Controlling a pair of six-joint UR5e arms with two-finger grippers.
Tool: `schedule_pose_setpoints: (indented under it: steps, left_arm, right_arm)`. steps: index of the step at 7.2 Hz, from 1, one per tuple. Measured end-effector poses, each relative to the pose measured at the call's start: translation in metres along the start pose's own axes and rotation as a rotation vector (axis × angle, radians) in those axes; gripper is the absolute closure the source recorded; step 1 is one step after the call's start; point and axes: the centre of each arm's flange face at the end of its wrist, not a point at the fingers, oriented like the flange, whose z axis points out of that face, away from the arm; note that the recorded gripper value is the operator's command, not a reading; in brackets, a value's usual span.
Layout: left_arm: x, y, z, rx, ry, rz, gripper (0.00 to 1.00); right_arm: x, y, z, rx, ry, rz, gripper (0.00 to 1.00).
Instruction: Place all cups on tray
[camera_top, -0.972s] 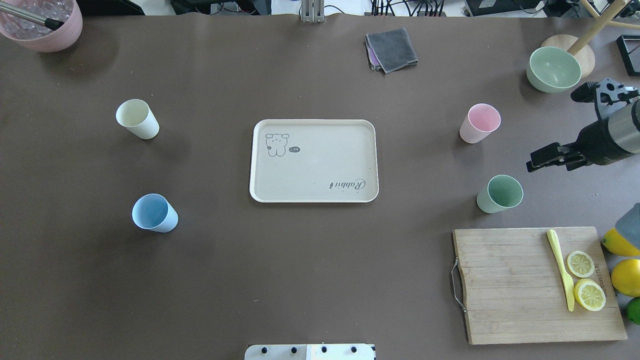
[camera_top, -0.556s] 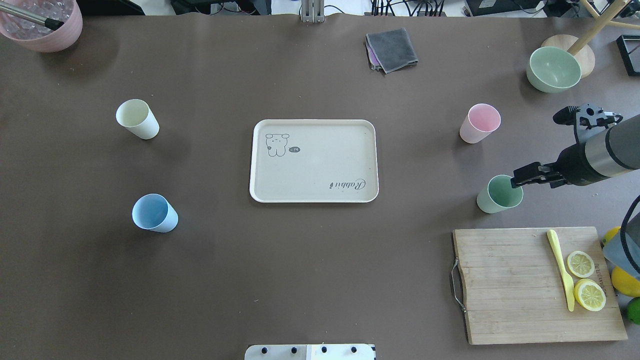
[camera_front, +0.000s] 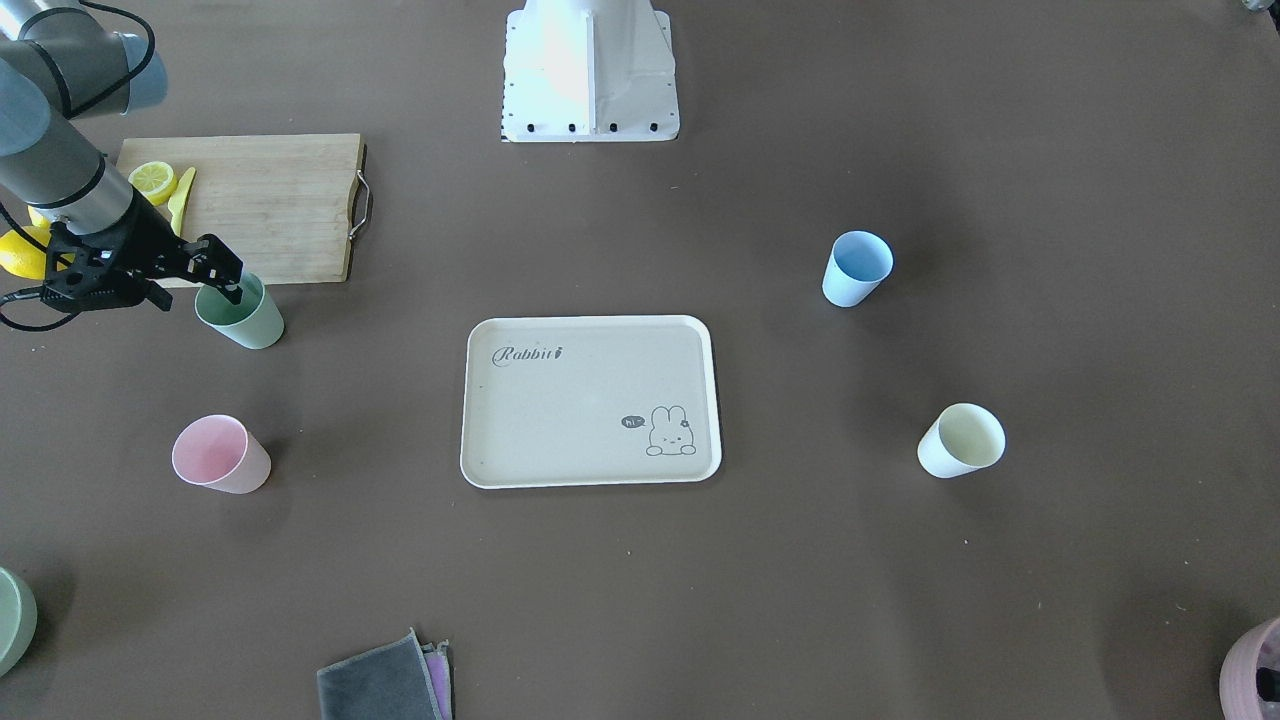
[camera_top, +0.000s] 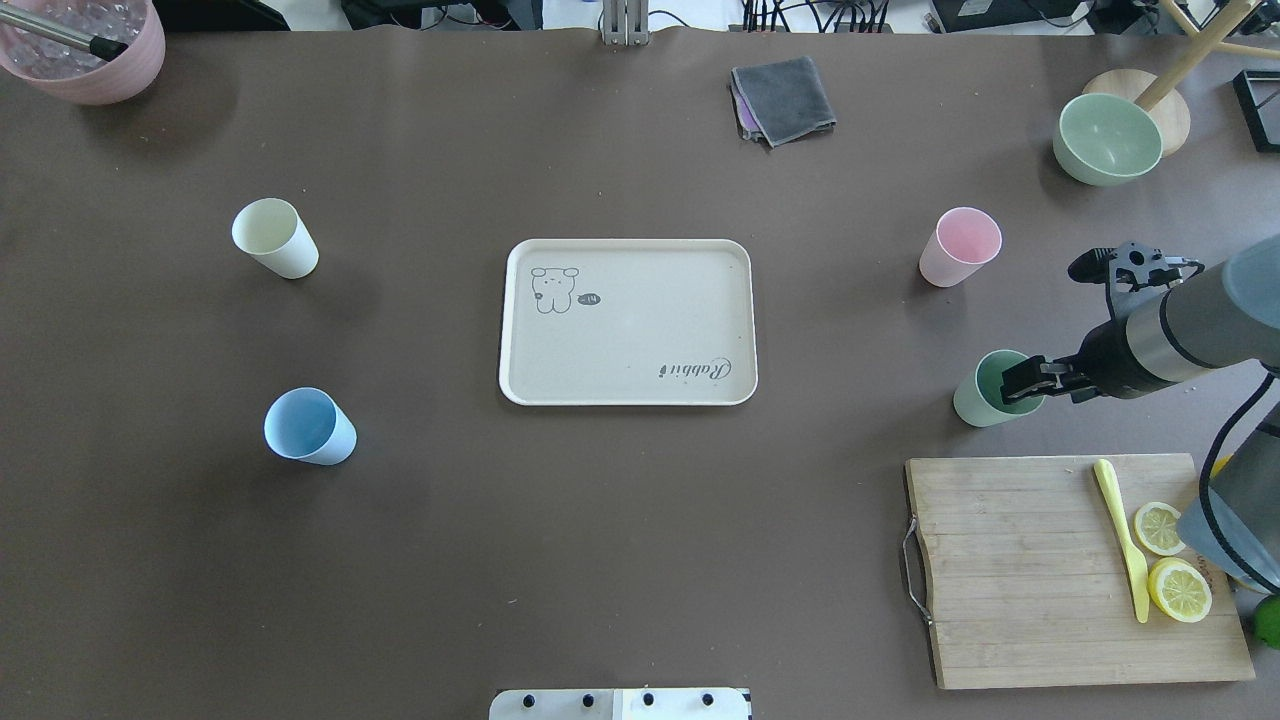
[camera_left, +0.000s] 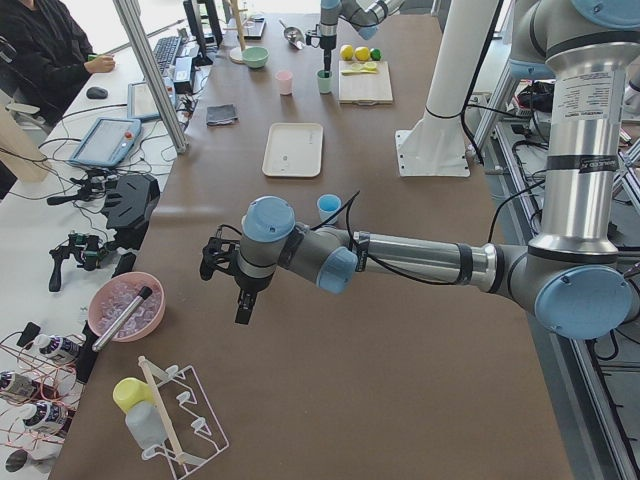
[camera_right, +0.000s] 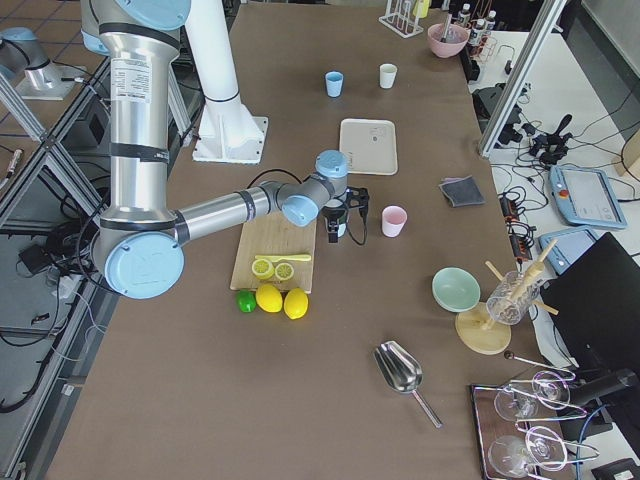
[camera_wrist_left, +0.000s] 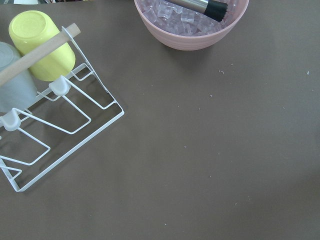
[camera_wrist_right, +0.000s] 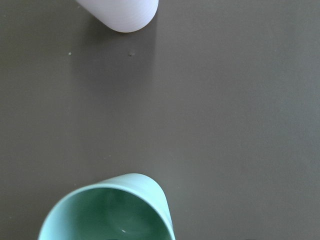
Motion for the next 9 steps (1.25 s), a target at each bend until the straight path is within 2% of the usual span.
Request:
schedule_pose_setpoints:
  steps: [3, 4, 5, 6, 7, 9]
  left_arm:
    - [0.003, -0.004, -0.001, 0.003, 0.002, 0.002, 0.02]
    - [0.005, -0.006, -0.002, 0.005, 0.002, 0.004, 0.02]
    - [0.006, -0.008, -0.002, 0.006, 0.003, 0.006, 0.02]
    - [0.008, -0.011, -0.002, 0.007, 0.004, 0.008, 0.02]
    - [0.015, -0.016, 0.000, 0.008, 0.010, 0.002, 0.02]
    - [0.075, -0.022, 0.020, -0.019, 0.075, -0.048, 0.02]
  right_arm:
    - [-0.017, -0.005, -0.001, 0.002, -0.021, -0.010, 1.00]
    - [-0.029, -0.011, -0.007, 0.004, -0.047, 0.003, 1.00]
    - [-0.052, -0.024, -0.019, 0.003, -0.094, 0.049, 1.00]
    - [-0.088, -0.042, -0.035, 0.001, -0.140, 0.099, 1.00]
    - [-0.134, -0.061, -0.051, -0.003, -0.156, 0.133, 1.00]
    - [-0.220, -0.076, -0.068, -0.007, -0.137, 0.166, 1.00]
